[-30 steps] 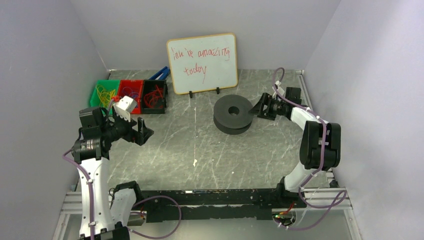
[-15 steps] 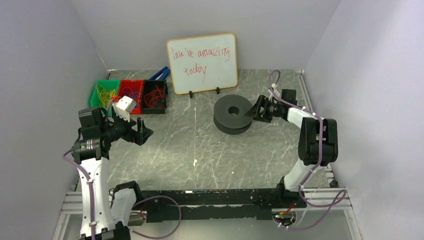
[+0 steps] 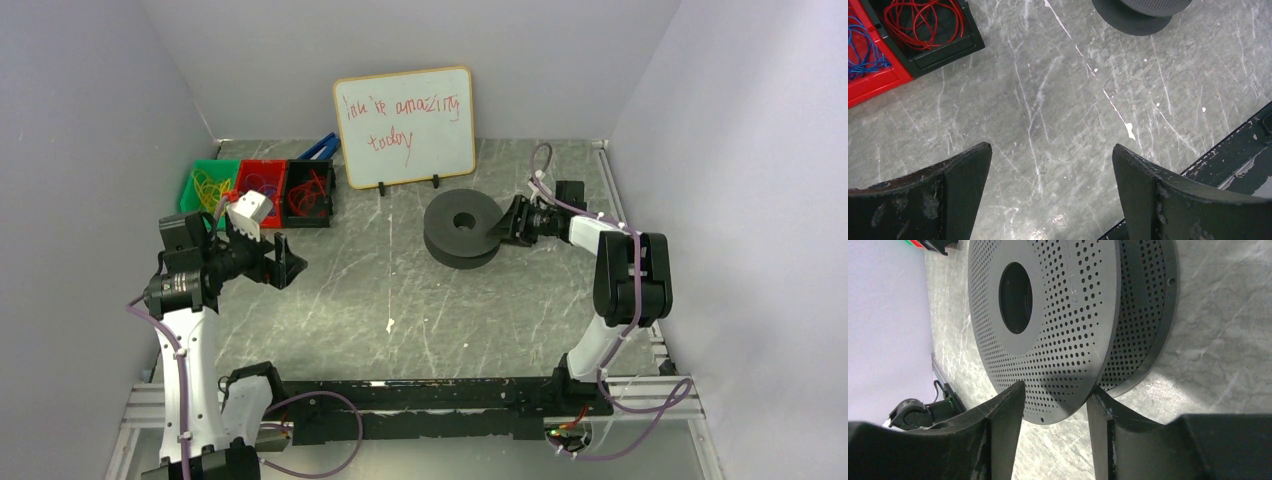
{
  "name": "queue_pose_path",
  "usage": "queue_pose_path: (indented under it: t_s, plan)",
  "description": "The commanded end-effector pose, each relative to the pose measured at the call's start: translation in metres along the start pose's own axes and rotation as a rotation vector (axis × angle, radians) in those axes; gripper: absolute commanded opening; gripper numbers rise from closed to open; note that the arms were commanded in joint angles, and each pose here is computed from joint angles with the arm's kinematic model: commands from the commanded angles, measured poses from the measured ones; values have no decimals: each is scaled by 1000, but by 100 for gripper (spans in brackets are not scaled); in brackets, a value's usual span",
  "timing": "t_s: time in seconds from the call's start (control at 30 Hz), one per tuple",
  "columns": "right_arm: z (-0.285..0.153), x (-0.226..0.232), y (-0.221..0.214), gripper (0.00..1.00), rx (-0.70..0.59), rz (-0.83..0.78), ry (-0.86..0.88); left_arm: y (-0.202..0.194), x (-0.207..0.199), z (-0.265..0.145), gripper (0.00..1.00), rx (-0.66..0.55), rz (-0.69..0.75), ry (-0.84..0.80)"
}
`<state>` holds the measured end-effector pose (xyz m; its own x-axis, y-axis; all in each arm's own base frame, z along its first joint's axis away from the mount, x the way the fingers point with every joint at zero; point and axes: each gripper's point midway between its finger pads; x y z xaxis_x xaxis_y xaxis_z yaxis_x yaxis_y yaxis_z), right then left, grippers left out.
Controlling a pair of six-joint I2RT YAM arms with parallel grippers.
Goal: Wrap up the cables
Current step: Pick up the cable reel from the center of the board.
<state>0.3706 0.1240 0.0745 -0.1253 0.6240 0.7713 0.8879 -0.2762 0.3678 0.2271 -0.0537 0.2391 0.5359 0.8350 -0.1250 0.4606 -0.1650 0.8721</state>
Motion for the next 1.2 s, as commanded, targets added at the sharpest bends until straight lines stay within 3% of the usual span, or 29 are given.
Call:
queue_pose_path:
  t_s: [0.0, 0.4, 0.63, 0.87, 1.17]
  plan:
    - [0, 14, 9, 49, -13, -49, 57, 6, -3, -1, 96, -28, 36, -23]
    - [-15, 42, 23, 0, -40, -148, 109, 6, -4, -1, 96, -29, 37, -25]
    - [-36, 92, 37, 0, -128, -347, 81, 6, -5, -1, 96, -32, 39, -33]
    - [-47, 121, 69, 0, -342, -518, -151, 5, -7, -1, 96, -40, 43, -33]
    - [-21, 129, 91, 0, -412, -586, -433, 4, -2, 2, 96, -34, 34, -22]
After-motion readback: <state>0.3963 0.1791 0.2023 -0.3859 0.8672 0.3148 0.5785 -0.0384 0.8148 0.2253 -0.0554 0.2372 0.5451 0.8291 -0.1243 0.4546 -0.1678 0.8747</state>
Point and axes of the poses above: each gripper's point midway between its finger pads, its own z axis out along the fingers, its own x axis along the line the jaws close on, y = z × x, and after that the axes turned 3 degrees about z, right-handed
